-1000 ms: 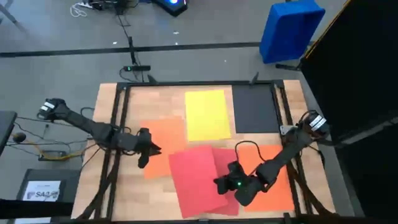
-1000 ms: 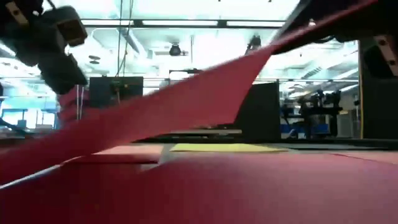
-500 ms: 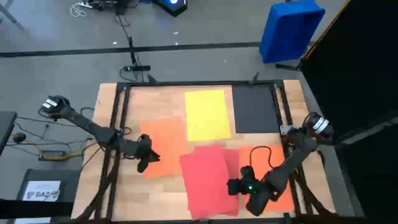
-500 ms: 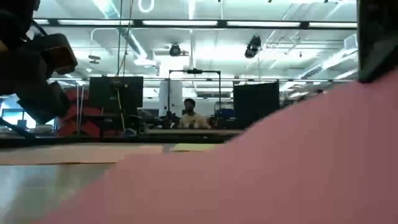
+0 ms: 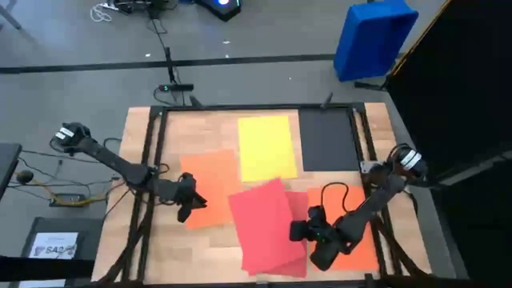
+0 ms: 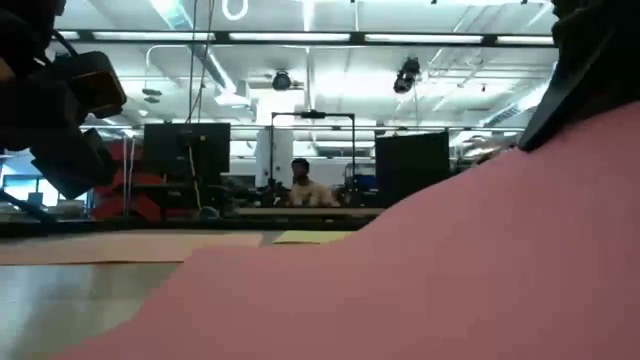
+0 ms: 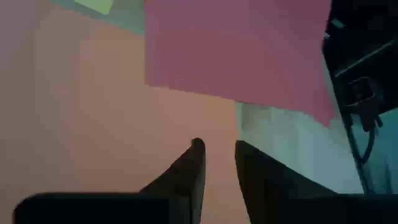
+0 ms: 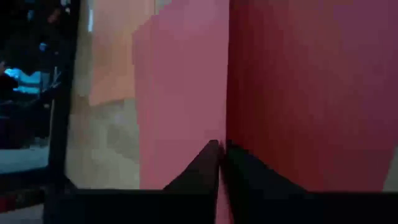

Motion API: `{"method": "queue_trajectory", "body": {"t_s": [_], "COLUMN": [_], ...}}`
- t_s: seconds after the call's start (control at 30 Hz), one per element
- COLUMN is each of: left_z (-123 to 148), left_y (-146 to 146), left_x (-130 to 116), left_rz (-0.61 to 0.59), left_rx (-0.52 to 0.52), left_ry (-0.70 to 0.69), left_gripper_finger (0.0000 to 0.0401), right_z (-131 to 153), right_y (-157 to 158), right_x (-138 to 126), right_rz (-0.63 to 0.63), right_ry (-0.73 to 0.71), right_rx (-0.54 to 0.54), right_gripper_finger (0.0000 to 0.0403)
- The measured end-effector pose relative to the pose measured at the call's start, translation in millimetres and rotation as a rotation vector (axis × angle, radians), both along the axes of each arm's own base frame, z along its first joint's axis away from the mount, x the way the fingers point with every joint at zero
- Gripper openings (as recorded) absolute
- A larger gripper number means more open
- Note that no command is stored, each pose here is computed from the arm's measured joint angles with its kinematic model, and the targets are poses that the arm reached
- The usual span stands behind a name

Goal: Organize paper
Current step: Stack the red paper on top of the red paper

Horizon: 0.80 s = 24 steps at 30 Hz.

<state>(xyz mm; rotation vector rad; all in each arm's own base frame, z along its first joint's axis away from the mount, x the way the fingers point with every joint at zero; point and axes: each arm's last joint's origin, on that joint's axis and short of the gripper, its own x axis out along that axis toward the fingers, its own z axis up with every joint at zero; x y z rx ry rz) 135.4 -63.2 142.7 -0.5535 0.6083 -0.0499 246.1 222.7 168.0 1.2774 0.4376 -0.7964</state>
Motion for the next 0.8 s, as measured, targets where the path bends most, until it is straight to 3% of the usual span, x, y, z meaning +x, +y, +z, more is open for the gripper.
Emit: {"method": "queue_trajectory", "body": {"t_s": [0.5, 0.8], "left_z": [-0.1, -0.1], "left_y": [-0.4, -1.3], "left_x": [0.9, 2.5], "left_rz": [0.000, -0.006], "left_rx": [0.000, -0.003], "left_ry": [-0.003, -0.011], "left_gripper_finger": [0.0072, 0.0072], "right_z": [-4.4, -5.4], "right_y": [-1.2, -1.3], "right_x": [-4.9, -5.9], "right_rz": [0.093, 0.213], "right_ry": [0.176, 0.256], "right_rx": [0.047, 0.009], "right_gripper_finger": [0.0005, 0.0089]}}
